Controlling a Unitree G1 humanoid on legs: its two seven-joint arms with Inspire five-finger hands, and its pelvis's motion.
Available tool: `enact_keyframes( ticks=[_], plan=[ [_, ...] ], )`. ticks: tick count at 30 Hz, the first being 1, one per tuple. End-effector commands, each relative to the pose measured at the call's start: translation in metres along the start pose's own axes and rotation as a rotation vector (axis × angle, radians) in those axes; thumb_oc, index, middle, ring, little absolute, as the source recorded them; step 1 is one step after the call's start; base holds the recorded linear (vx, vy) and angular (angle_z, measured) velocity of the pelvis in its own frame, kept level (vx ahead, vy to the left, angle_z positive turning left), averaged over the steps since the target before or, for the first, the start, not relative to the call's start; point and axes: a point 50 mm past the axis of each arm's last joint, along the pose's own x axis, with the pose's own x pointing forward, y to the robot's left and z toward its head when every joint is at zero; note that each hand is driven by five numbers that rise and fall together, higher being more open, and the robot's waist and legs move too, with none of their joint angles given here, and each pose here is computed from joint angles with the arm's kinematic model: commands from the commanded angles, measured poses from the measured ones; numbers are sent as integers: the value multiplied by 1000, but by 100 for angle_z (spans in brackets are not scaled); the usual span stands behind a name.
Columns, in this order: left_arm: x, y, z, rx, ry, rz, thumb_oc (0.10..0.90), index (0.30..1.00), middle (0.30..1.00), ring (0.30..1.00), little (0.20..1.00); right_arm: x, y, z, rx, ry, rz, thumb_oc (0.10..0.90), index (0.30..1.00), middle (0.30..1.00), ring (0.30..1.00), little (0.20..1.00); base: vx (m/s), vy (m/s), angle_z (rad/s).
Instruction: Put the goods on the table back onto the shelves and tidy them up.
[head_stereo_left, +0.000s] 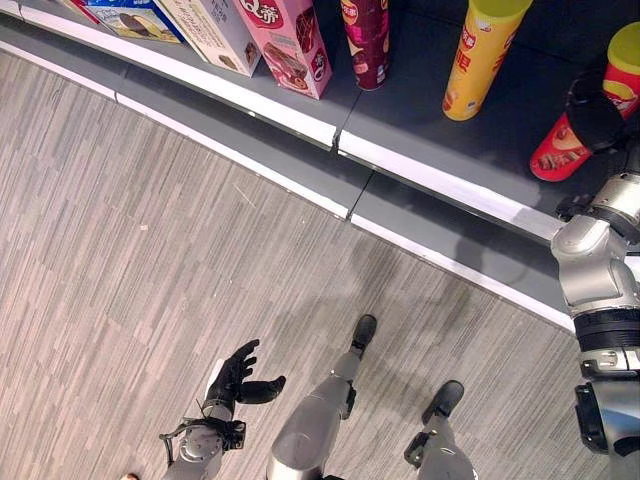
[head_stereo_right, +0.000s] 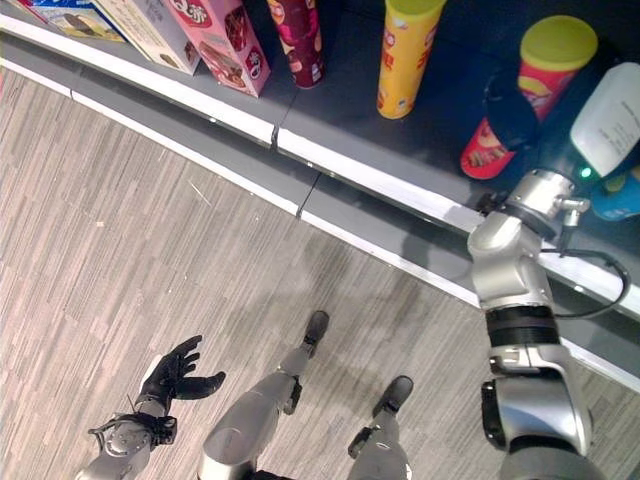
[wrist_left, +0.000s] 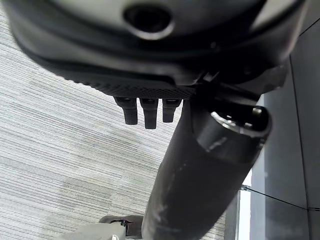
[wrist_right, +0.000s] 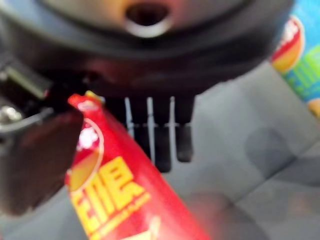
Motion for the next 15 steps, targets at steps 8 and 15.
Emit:
enact_keyframes(
  ticks=[8,15],
  plan=[
    [-1,8,3,60,-37,5,800,900,900,900,900,50,-50,19,42,-85,-314,400,300,300,300,300,0,0,0],
    [1,7,1,65,-32,6,800,900,900,900,900,47,-46,19,54,-76,-309,400,300,300,300,300,0,0,0]
  ],
)
